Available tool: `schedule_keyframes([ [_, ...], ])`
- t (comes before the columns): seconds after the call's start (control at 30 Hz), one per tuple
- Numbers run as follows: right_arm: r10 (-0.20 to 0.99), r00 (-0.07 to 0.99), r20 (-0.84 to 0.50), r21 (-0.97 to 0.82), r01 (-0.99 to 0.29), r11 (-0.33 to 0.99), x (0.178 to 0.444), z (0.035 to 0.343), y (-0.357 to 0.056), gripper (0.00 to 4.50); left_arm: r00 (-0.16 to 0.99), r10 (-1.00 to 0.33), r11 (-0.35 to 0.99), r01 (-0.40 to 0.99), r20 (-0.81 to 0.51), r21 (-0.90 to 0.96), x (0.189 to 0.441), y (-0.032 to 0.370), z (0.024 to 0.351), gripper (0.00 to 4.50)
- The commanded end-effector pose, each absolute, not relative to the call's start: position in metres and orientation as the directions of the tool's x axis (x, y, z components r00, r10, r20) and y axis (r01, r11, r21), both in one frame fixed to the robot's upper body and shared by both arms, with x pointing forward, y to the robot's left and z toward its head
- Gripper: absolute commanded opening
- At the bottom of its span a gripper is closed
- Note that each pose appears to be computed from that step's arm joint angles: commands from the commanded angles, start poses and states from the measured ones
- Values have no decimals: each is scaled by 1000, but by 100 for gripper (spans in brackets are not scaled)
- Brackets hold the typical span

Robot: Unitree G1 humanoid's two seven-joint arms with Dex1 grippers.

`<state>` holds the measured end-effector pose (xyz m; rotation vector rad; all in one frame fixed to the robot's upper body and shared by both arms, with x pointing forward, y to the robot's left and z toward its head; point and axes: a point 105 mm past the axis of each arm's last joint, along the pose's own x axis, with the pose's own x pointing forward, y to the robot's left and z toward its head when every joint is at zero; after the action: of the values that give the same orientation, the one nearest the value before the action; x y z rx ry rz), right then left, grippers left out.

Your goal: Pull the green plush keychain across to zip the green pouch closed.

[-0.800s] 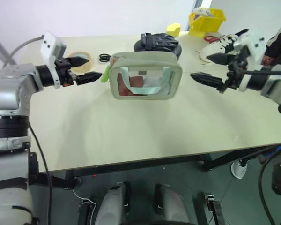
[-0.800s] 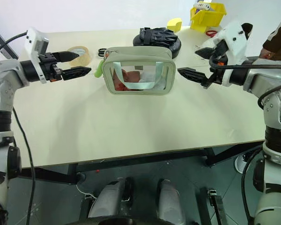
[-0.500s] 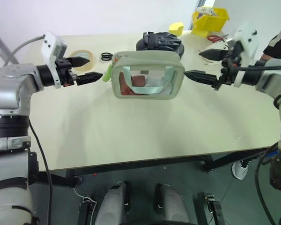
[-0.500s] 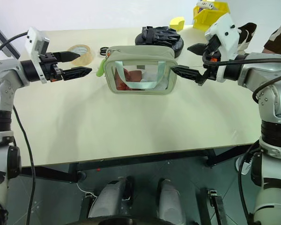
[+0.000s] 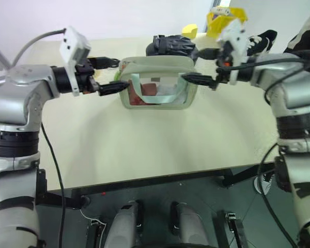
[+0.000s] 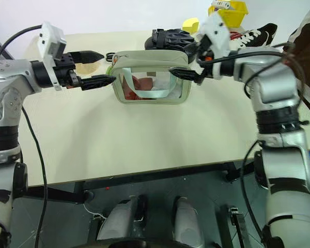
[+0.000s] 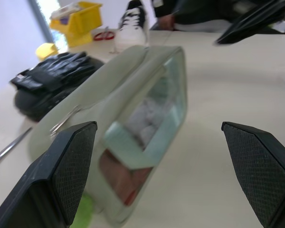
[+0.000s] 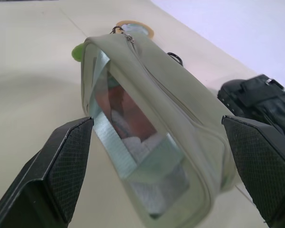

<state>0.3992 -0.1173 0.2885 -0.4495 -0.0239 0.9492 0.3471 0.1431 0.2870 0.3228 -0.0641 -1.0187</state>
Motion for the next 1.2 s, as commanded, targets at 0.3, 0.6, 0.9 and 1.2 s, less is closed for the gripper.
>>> schedule_keyframes([
  [0.3,805,535,-256,-409,-814,412,436,273,-72,450,564,-823,519,797,-72,310,334,148,286,448],
  [0.6,806,517,-290,-452,-816,361,438,268,-64,158,599,-798,555,773,-68,306,331,156,287,450],
  [0.9,845,466,-263,-545,-794,268,426,292,-65,54,686,-722,629,703,-86,332,337,191,293,450],
  [1.2,866,374,-331,-512,-842,168,390,283,-60,54,715,-695,659,676,-77,330,336,210,299,450],
])
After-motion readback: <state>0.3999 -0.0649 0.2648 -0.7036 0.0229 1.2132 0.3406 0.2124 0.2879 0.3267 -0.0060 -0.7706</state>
